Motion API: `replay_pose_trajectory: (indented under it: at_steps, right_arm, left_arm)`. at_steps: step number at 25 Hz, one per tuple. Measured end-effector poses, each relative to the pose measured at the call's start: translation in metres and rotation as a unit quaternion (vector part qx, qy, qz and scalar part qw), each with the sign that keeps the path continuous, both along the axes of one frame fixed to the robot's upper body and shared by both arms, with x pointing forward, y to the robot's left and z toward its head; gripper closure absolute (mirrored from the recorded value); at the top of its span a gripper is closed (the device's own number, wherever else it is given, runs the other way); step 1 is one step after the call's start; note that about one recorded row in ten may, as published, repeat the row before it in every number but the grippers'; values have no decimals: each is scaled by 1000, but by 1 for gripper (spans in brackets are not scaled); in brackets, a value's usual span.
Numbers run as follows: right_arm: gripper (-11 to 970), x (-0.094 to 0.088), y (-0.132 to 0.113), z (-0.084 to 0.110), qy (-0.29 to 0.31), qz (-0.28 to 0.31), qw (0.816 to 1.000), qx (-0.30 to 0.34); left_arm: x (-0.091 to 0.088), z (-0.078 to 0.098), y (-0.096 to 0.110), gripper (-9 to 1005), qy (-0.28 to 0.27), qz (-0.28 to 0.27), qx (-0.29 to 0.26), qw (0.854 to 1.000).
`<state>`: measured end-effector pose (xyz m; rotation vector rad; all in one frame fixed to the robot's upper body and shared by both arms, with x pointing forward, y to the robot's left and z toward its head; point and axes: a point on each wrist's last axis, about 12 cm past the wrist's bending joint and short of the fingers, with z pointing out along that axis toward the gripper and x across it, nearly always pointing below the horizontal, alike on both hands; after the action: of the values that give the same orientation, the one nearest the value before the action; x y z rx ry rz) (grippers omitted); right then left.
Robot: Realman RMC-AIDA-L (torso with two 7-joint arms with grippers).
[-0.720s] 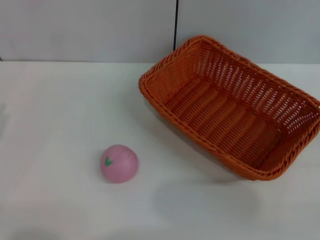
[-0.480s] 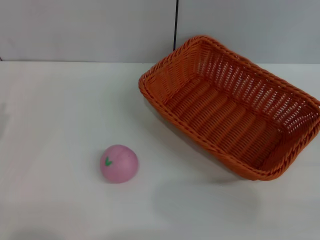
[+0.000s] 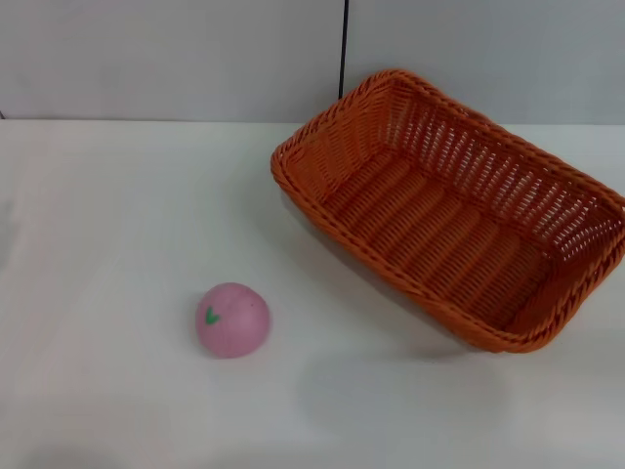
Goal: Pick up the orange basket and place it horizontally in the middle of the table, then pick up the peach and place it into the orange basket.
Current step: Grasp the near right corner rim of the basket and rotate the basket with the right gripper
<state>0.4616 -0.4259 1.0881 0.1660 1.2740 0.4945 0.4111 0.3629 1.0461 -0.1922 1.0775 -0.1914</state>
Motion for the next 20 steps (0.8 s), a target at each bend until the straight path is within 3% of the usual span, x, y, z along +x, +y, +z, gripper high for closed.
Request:
replay_pose_trajectory:
  at_steps: [1, 2, 4, 5, 8, 9, 10, 11, 13, 14, 15, 18, 19, 20]
  right_arm:
    - [172, 16, -2, 20, 30, 85, 996, -6]
    - [172, 16, -2, 20, 30, 85, 996, -6]
    - [172, 39, 0, 49, 88, 191, 977, -27]
    - [172, 39, 0, 49, 88, 191, 977, -27]
    - [172, 63, 12, 77, 161, 273, 945, -80]
    - [172, 79, 25, 89, 218, 307, 919, -121]
    - [173, 79, 25, 89, 218, 307, 919, -121]
    - [173, 86, 31, 95, 238, 318, 907, -137]
    - [173, 100, 44, 103, 277, 340, 883, -168]
    - [173, 110, 54, 109, 302, 357, 862, -193]
    - [173, 110, 54, 109, 302, 357, 862, -193]
    - [173, 123, 67, 115, 335, 374, 834, -228]
    - [173, 130, 76, 116, 356, 378, 816, -255]
    - [172, 130, 76, 116, 356, 378, 816, -255]
  left_arm:
    - [0, 0, 0, 167, 0, 0, 0, 1000]
    - [0, 0, 0, 167, 0, 0, 0, 1000]
    - [0, 0, 0, 167, 0, 0, 0, 1000]
    - [0, 0, 0, 167, 0, 0, 0, 1000]
    - [0, -1, -1, 168, 1, 0, -2, 1000]
    - [0, -1, -1, 168, 1, 0, -2, 1000]
    - [0, -1, -1, 168, 1, -1, -4, 1000]
    - [1, -1, -3, 168, 2, -2, -6, 1000]
    - [2, -1, -3, 168, 1, -3, -7, 1000]
    - [3, -1, -3, 168, 1, -4, -7, 1000]
    - [3, -1, -3, 168, 1, -4, -7, 1000]
    - [4, 0, -4, 168, 0, -5, -8, 1000]
    - [5, 0, -4, 168, 0, -6, -8, 1000]
    - [5, 0, -4, 168, 0, -6, -8, 1000]
